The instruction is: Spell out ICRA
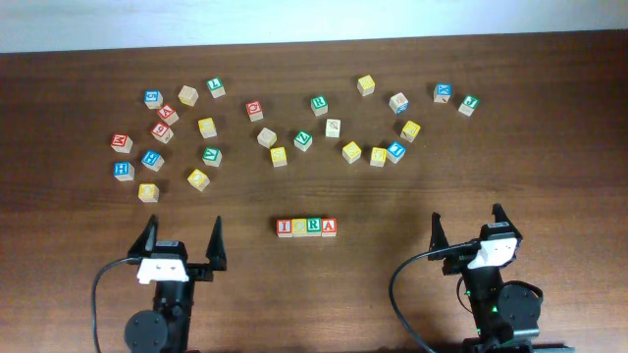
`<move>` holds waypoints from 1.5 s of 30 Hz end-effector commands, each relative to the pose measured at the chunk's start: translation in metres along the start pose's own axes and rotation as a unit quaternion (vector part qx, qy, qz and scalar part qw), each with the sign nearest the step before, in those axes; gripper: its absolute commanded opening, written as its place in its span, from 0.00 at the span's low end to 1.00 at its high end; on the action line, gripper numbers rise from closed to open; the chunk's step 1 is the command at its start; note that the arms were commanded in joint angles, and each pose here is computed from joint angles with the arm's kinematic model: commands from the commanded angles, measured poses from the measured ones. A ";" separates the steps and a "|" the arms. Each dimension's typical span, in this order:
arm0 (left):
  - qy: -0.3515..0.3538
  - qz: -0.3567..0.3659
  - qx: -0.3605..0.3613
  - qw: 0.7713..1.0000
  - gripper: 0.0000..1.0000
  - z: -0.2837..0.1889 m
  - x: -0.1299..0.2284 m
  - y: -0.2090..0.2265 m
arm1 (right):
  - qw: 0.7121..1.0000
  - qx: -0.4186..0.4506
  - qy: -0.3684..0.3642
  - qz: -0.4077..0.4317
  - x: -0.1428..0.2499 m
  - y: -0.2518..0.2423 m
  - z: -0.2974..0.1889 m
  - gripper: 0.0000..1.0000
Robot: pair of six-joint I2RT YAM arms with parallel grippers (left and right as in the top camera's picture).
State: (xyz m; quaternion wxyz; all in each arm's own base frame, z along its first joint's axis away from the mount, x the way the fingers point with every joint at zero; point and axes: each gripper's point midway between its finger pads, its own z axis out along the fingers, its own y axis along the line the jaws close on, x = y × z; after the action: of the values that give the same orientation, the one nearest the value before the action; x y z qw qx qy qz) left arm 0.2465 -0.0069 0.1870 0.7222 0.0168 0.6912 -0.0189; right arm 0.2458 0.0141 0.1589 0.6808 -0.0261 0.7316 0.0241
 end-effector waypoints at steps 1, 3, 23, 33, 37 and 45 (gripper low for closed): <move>0.041 -0.012 -0.035 0.998 0.99 -0.002 0.021 0.012 | 1.000 0.000 0.001 -0.001 0.002 -0.001 0.000 0.98; 0.061 -0.026 -0.044 0.997 0.99 -0.003 0.031 0.015 | 1.000 0.000 0.001 -0.001 0.002 -0.001 0.000 0.98; 0.060 -0.032 -0.051 0.996 0.99 -0.003 0.031 0.017 | 1.000 0.000 0.001 -0.001 0.002 -0.001 0.000 0.98; 0.060 -0.032 -0.051 0.996 0.99 -0.003 0.031 0.017 | 1.000 0.000 0.001 -0.001 0.002 -0.001 0.000 0.98; 0.060 -0.032 -0.051 0.996 0.99 -0.003 0.031 0.017 | 1.000 0.000 0.001 -0.001 0.002 -0.001 0.000 0.98; 0.060 -0.032 -0.051 0.996 0.99 -0.003 0.031 0.017 | 0.999 0.032 0.003 -0.009 0.003 -0.011 0.000 0.98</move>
State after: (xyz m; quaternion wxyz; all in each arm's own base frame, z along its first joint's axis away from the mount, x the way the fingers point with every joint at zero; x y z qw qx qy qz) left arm 0.2460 0.0077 0.1574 0.6792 -0.0364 0.7330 -0.0098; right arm 0.2460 0.0100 0.1583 0.6803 -0.0205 0.7326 0.0129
